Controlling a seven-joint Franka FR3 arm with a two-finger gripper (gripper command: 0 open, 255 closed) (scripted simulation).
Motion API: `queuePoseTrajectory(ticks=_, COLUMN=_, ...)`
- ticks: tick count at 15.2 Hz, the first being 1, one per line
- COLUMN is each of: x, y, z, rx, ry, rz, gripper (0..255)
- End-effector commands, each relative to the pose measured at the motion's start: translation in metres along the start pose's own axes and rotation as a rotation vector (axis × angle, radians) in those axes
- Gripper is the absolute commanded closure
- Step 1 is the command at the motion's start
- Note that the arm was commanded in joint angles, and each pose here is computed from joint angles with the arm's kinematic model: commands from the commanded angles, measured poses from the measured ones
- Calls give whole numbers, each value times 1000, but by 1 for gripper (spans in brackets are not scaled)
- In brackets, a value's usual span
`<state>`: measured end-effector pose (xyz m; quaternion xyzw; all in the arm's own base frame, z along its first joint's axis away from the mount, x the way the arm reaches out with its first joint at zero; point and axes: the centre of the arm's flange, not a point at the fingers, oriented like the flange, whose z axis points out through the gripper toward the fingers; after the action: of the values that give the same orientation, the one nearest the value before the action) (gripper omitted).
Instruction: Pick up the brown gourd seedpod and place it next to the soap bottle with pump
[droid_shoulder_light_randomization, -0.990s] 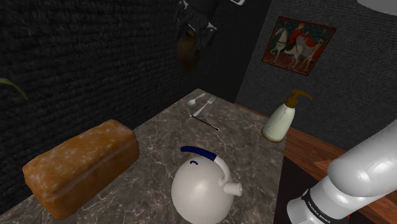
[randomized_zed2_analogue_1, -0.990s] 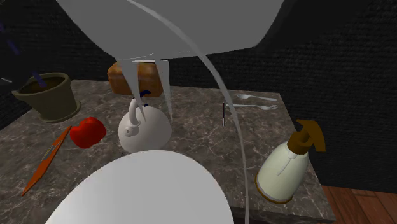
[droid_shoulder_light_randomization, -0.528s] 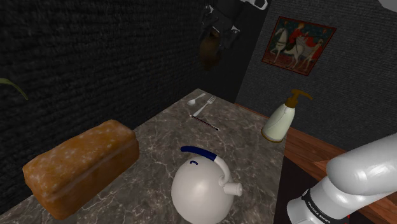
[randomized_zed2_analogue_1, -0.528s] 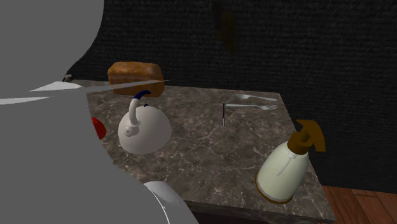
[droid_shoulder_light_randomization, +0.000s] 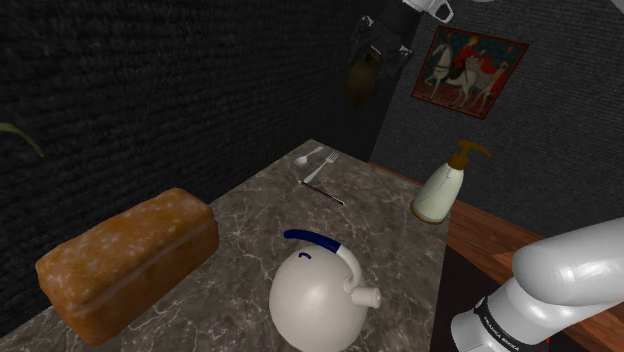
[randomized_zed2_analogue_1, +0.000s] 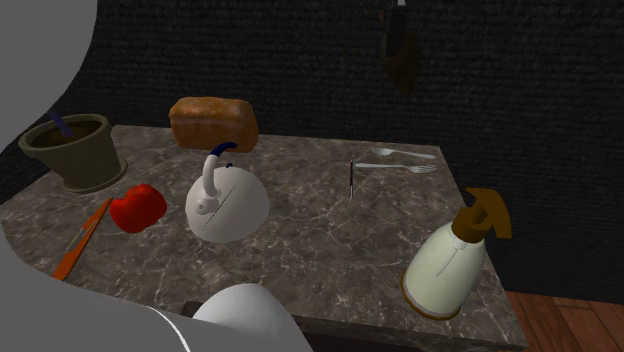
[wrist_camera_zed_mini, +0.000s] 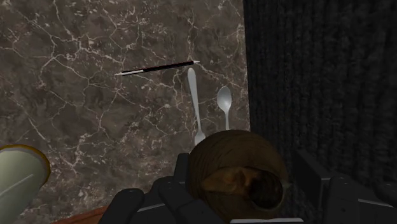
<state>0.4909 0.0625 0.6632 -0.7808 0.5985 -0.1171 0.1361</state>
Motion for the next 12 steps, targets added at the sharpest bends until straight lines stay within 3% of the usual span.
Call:
queuePoseTrajectory(ticks=1, x=25, y=10, z=-5, rx=2, ry=0, rz=-2, gripper=255)
queuePoseTrajectory(ticks=12, x=160, y=63, z=-22, rx=2, ry=0, rz=-2, gripper=255)
